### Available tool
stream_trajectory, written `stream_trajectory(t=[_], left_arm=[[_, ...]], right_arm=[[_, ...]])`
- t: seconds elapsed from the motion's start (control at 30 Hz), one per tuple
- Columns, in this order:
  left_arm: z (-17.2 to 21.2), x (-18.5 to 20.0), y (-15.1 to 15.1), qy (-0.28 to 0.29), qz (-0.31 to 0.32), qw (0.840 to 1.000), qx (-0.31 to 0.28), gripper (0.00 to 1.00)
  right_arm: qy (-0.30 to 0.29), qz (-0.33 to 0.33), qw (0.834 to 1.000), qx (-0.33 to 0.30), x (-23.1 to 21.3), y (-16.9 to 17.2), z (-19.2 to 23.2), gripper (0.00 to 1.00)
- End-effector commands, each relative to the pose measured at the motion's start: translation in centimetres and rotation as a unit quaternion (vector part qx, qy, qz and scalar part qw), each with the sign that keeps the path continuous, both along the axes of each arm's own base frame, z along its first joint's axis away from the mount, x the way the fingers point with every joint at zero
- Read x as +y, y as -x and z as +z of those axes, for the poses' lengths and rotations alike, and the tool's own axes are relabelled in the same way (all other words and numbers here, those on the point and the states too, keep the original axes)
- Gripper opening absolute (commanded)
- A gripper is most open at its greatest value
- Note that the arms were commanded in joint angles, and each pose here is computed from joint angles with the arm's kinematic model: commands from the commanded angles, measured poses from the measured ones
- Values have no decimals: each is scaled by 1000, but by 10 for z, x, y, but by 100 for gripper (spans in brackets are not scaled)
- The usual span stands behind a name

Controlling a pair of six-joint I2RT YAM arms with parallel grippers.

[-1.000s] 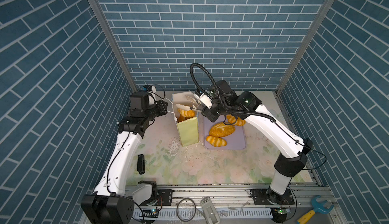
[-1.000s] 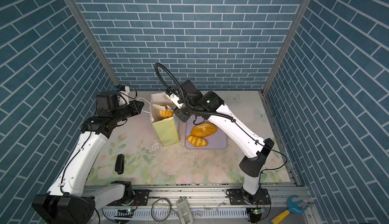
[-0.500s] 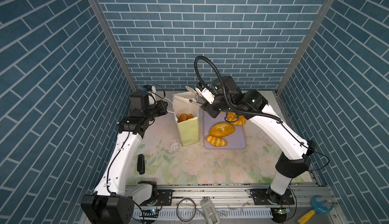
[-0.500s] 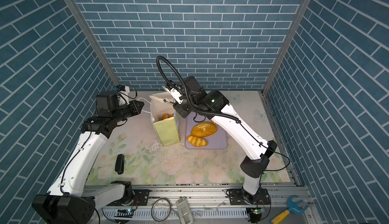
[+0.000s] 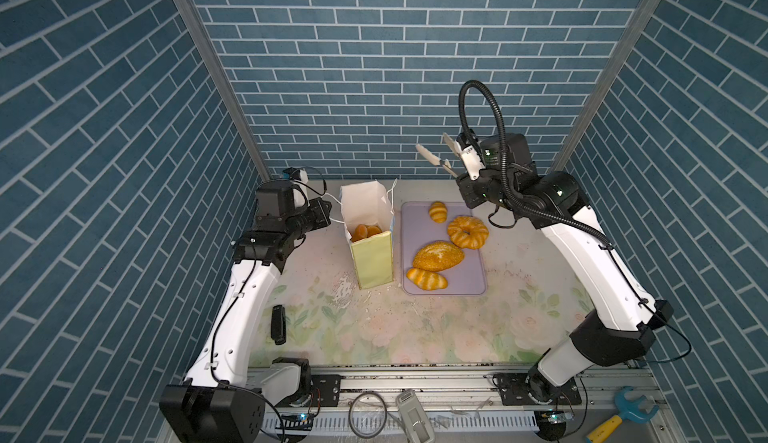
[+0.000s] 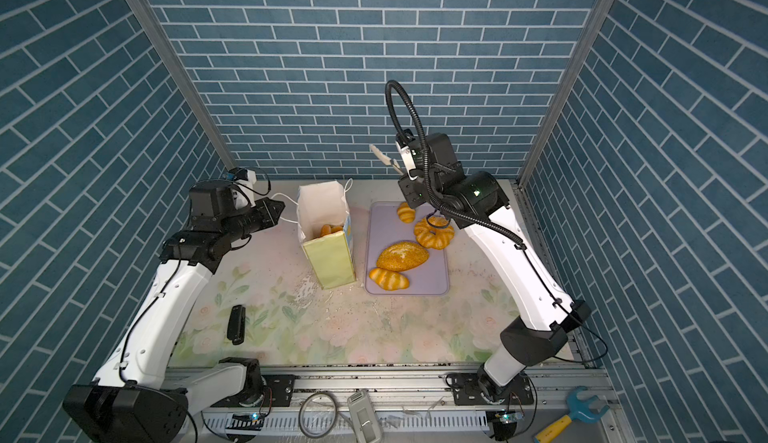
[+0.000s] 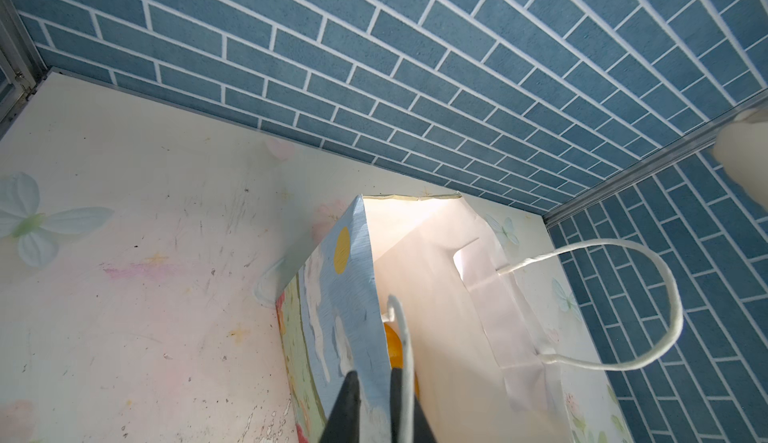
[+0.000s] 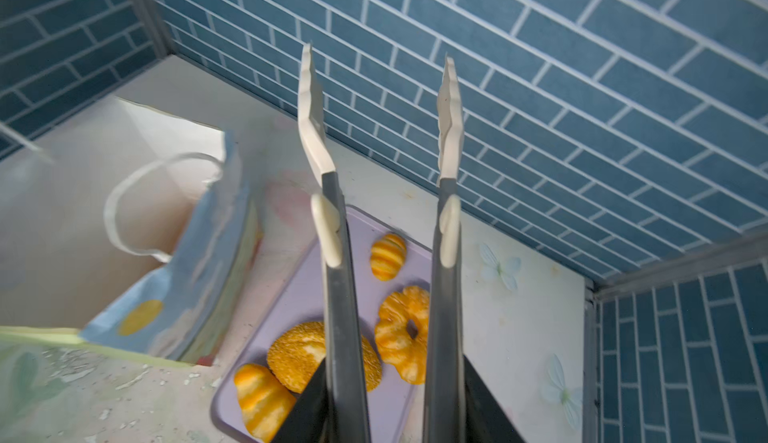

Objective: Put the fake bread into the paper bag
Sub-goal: 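Move the open tongs back over the tray to the small striped yellow roll, then close the tongs on the small striped yellow roll with the right gripper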

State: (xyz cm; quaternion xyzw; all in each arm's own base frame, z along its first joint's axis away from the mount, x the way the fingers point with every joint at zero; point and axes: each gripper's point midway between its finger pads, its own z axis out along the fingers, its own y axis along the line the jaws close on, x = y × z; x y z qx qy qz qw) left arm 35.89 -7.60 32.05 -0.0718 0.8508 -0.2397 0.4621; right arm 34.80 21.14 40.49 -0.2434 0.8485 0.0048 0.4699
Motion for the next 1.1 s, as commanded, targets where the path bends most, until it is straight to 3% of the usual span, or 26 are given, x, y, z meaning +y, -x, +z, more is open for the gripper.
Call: stream_trajectory(t=[0.0,0.23,0.43,0.73,1.07], left_arm=[[5,-3,0,3,-7,1000,-9,16],[6,-4,0,4,-9,1000,-10,16],[3,-2,4,1,-7,1000,-8,16],[4,1,8,-3,1,1000,-9,17],[2,5,11,-10,10,1000,-8,16]], right_arm=[[-19,-54,998,38,-18,-15,-34,44],[16,-74,989,126,-21,-47,-128,45],[30,-73,980,182,-11,-64,-180,46],[27,-92,969,229,-6,-88,-234,49],[22,-81,965,250,8,-105,-265,48]])
